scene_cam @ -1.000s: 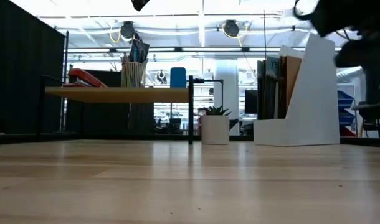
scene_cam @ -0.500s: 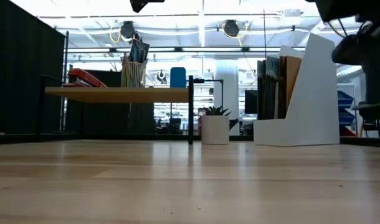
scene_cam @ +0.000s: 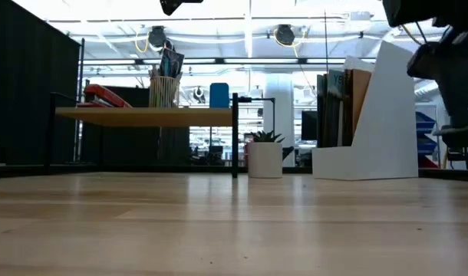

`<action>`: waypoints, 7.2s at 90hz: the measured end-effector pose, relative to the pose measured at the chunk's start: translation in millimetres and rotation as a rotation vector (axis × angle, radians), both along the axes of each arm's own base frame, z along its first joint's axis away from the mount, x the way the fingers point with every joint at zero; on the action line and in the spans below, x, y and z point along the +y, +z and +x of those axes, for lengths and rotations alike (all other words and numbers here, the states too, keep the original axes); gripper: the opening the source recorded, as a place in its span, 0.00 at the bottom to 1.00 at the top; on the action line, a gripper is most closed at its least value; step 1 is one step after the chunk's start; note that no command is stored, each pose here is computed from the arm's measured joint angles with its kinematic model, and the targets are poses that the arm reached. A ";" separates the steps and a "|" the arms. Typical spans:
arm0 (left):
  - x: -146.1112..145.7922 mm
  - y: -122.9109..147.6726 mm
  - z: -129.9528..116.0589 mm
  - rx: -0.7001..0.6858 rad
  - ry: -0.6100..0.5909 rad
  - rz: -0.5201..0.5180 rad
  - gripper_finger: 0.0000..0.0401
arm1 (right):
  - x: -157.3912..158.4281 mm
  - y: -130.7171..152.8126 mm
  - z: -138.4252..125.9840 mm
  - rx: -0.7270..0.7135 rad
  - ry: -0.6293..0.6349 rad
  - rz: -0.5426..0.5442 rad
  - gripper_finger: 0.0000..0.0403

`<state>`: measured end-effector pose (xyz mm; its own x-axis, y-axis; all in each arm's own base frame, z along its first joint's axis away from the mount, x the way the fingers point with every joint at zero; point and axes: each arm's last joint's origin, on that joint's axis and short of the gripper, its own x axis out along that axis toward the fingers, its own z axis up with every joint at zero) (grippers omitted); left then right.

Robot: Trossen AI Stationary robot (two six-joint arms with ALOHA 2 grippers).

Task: Stock shelves
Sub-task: Put the blue scented candle to the bottom right of the shelf, then put the white scented candle to the bottom left of the shelf

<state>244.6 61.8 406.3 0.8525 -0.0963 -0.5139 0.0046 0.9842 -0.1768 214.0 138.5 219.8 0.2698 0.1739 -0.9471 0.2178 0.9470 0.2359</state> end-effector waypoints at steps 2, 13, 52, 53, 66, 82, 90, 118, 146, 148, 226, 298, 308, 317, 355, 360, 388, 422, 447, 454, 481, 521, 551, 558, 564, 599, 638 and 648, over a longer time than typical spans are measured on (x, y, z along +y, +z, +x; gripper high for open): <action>0.0 0.0 0.0 0.000 0.000 0.000 0.50 | 0.9 -0.1 -1.1 0.003 0.004 -0.005 0.84; 0.1 -0.1 0.0 0.002 0.004 0.002 0.50 | 6.8 -1.3 -9.7 0.012 0.003 -0.061 0.86; 0.4 -0.5 -0.3 0.010 0.028 -0.015 0.50 | 9.1 -39.2 -30.3 0.065 -0.101 -0.055 0.84; 0.5 -0.5 -0.3 0.010 0.029 -0.014 0.50 | 8.9 -39.3 -30.3 0.063 -0.104 -0.059 0.84; 1.0 -0.8 -0.4 0.015 0.046 -0.004 0.50 | 8.7 -39.1 -28.7 0.031 -0.116 -0.079 0.84; 1.1 -0.8 -0.4 0.016 0.048 -0.002 0.50 | 12.9 -47.9 -25.6 0.046 -0.095 -0.095 0.84; 1.2 -0.9 -0.4 0.017 0.052 0.000 0.50 | 15.4 -53.3 -22.5 0.045 -0.072 -0.102 0.84; 1.1 -2.4 -1.4 0.035 0.057 -0.001 0.50 | 18.0 -64.1 -18.6 0.066 -0.086 -0.118 0.81; 1.1 -2.4 -1.4 0.036 0.057 -0.001 0.50 | 17.5 -63.3 -18.0 0.069 -0.072 -0.113 0.66; 1.1 -2.4 -1.4 0.036 0.057 -0.001 0.50 | 17.0 -63.3 -17.6 0.073 -0.063 -0.111 0.66; 0.6 -4.9 -3.1 0.067 0.056 -0.008 0.50 | -97.5 -10.5 110.9 -0.208 -0.268 -0.243 0.66; 0.0 -7.7 -5.1 0.098 0.026 0.027 0.50 | -185.5 -52.8 201.0 -0.163 -0.681 -0.197 0.66; 0.0 -7.7 -5.1 0.097 0.023 0.032 0.50 | -189.5 -60.9 201.7 -0.152 -0.733 -0.224 0.71; 0.0 -7.7 -5.1 0.097 0.023 0.032 0.50 | -192.6 -61.9 203.2 -0.168 -0.757 -0.225 0.73; 0.0 -7.6 -5.0 0.096 0.023 0.031 0.50 | -195.6 -60.1 205.7 -0.207 -0.792 -0.224 0.73; 0.0 -7.6 -5.0 0.096 0.025 0.028 0.50 | -195.8 -59.7 206.4 -0.215 -0.795 -0.220 0.74; 0.0 -7.6 -5.0 0.097 0.027 0.025 0.50 | -195.7 -59.4 206.9 -0.221 -0.787 -0.225 0.76; 0.0 -7.7 -5.0 0.097 0.028 0.024 0.50 | -198.6 -54.5 205.4 -0.232 -0.804 -0.224 0.84; 0.0 -7.7 -5.1 0.097 0.028 0.023 0.50 | -187.4 -5.8 192.9 -0.320 -0.725 -0.222 0.84; 0.0 -7.7 -5.1 0.098 0.028 0.024 0.50 | -178.9 15.7 185.2 -0.354 -0.679 -0.201 0.84; 0.0 -7.7 -5.1 0.098 0.027 0.024 0.50 | -120.9 82.7 129.0 -0.312 -0.421 -0.072 0.84; 0.0 -7.7 -5.0 0.097 0.027 0.025 0.50 | -52.9 85.6 35.5 0.212 -0.267 -0.176 0.84; 0.0 -7.6 -5.0 0.096 0.027 0.025 0.50 | -22.4 49.2 -3.8 0.395 -0.318 -0.139 0.84; 0.0 -7.6 -5.0 0.096 0.027 0.025 0.50 | -15.7 41.5 -17.4 0.397 -0.325 -0.138 0.84; 0.0 -7.6 -5.0 0.096 0.028 0.025 0.50 | -12.2 34.7 -28.6 0.401 -0.326 -0.142 0.84; 0.1 -7.6 -5.0 0.096 0.028 0.025 0.50 | 1.3 14.1 -70.9 0.364 -0.261 -0.201 0.84; 0.1 -7.6 -5.0 0.099 0.044 0.006 0.50 | 13.0 12.1 -83.4 0.339 -0.243 -0.218 0.85; 0.1 -7.6 -5.0 0.099 0.045 0.005 0.50 | 12.5 11.4 -86.2 0.351 -0.257 -0.235 0.90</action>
<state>239.6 61.9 398.7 0.8010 -0.0561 -0.5960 -0.0568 0.9840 -0.1690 127.8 151.0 231.2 -0.0666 -0.0857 -0.9941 0.4797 0.8708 -0.1072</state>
